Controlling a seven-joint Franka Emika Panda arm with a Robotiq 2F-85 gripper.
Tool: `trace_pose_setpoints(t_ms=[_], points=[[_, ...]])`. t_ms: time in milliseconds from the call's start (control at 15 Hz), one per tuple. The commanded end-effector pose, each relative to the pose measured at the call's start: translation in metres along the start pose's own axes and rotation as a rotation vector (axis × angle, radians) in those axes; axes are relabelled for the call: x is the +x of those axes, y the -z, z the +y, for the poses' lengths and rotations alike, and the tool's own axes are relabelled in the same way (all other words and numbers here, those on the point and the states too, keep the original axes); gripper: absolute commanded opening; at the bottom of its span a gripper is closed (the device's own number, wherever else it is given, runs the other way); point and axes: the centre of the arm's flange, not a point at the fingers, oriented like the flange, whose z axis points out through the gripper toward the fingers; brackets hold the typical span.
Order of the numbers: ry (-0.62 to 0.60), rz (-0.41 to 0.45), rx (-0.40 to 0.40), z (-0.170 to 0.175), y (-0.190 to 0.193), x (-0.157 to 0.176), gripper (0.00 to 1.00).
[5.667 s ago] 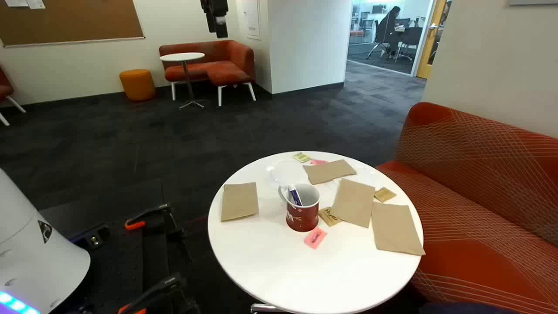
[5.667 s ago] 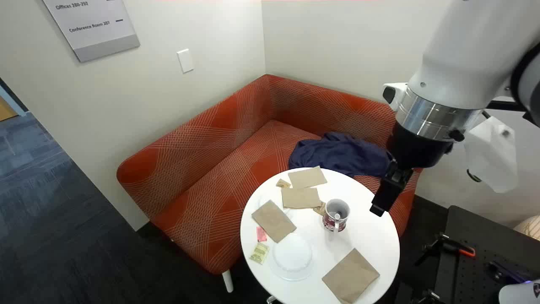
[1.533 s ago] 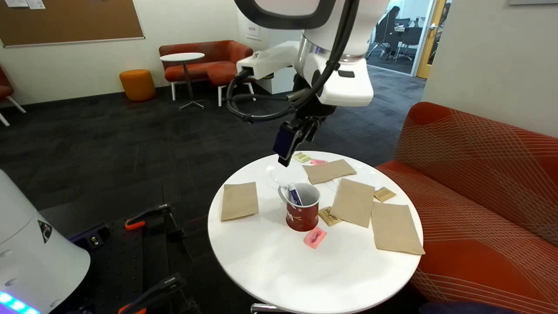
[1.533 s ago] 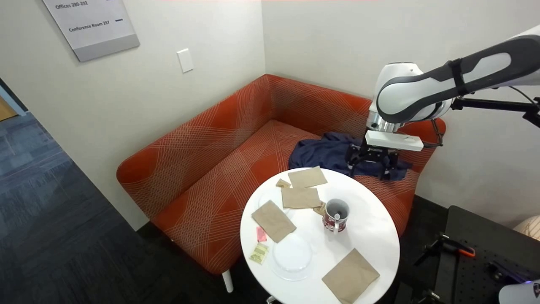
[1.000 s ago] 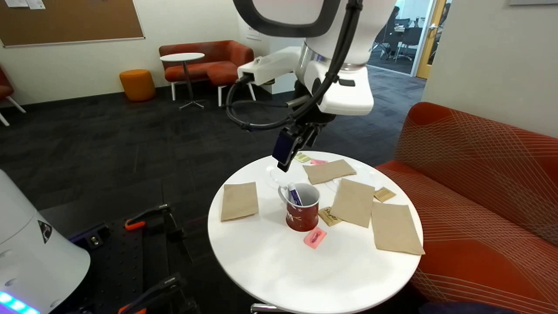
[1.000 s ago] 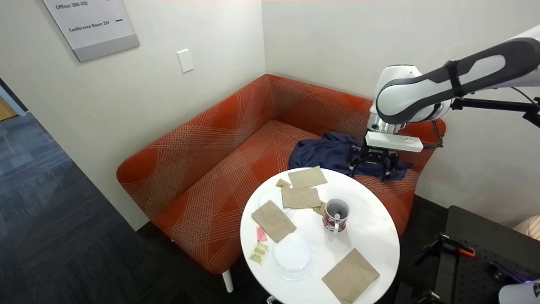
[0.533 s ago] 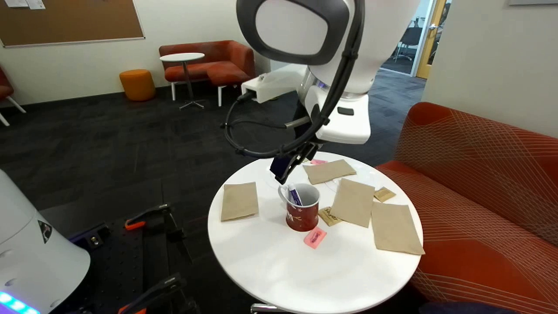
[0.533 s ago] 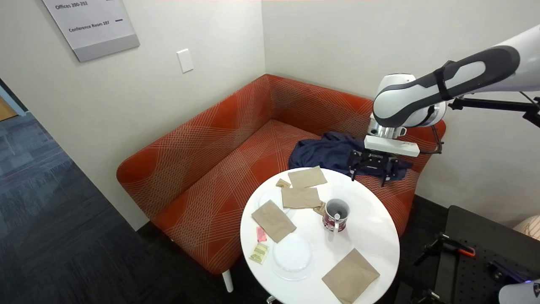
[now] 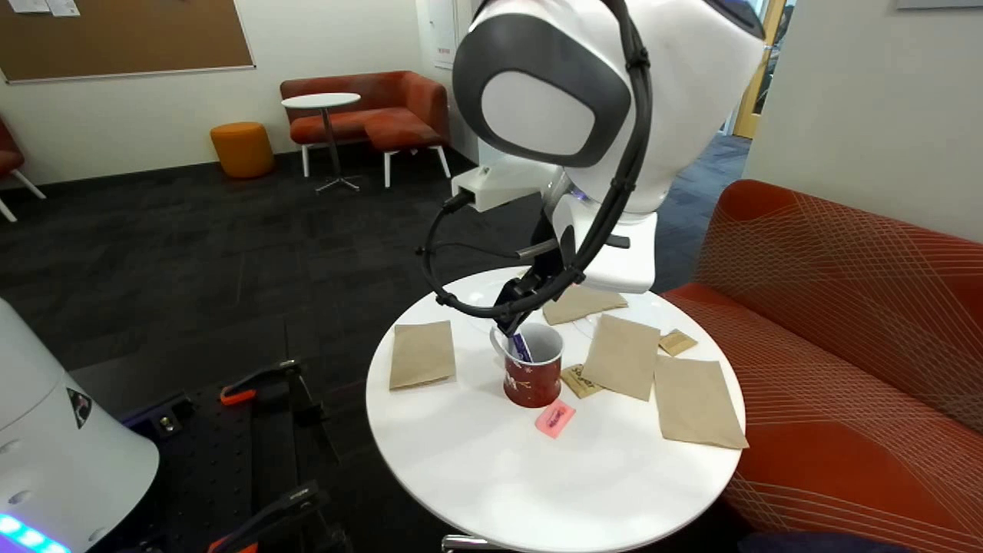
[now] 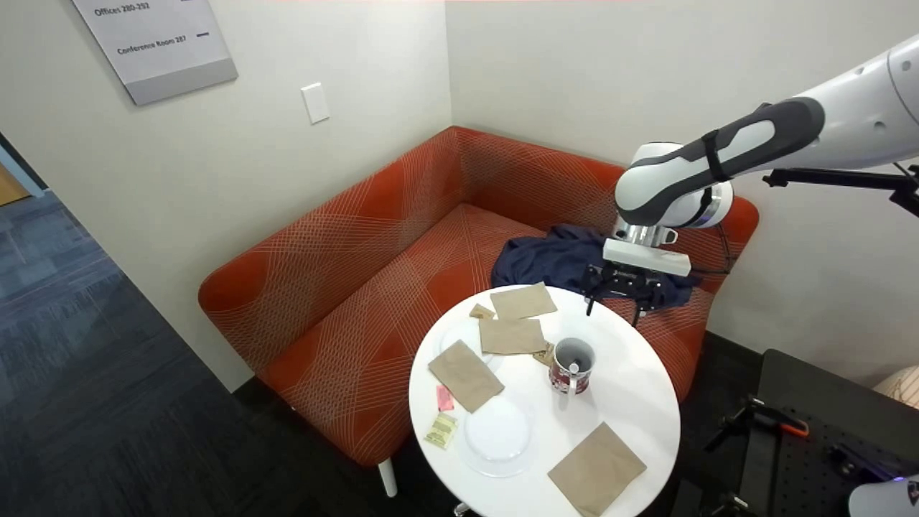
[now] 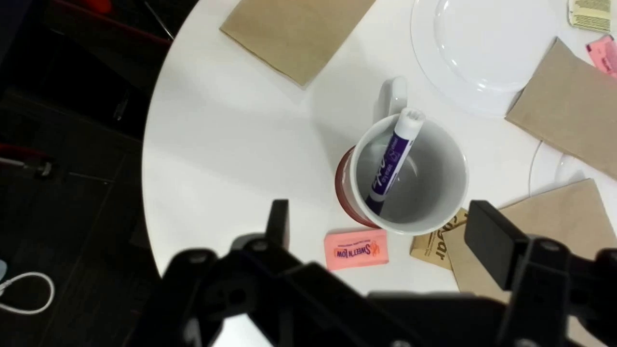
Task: Take the marker out of the cup and put it on the table
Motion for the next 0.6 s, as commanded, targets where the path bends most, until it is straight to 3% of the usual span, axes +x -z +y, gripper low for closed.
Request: trace_pose_setpoints(t_ms=[0, 133, 400, 533], points=[[-0.025, -0.002, 0.019, -0.023, -0.008, 0.012, 0.80], [-0.024, 0.000, 0.014, -0.032, -0.013, 0.013, 0.75], [-0.025, 0.000, 0.006, -0.052, -0.023, 0.012, 0.77], [-0.030, 0.003, -0.003, -0.060, -0.030, 0.011, 0.70]])
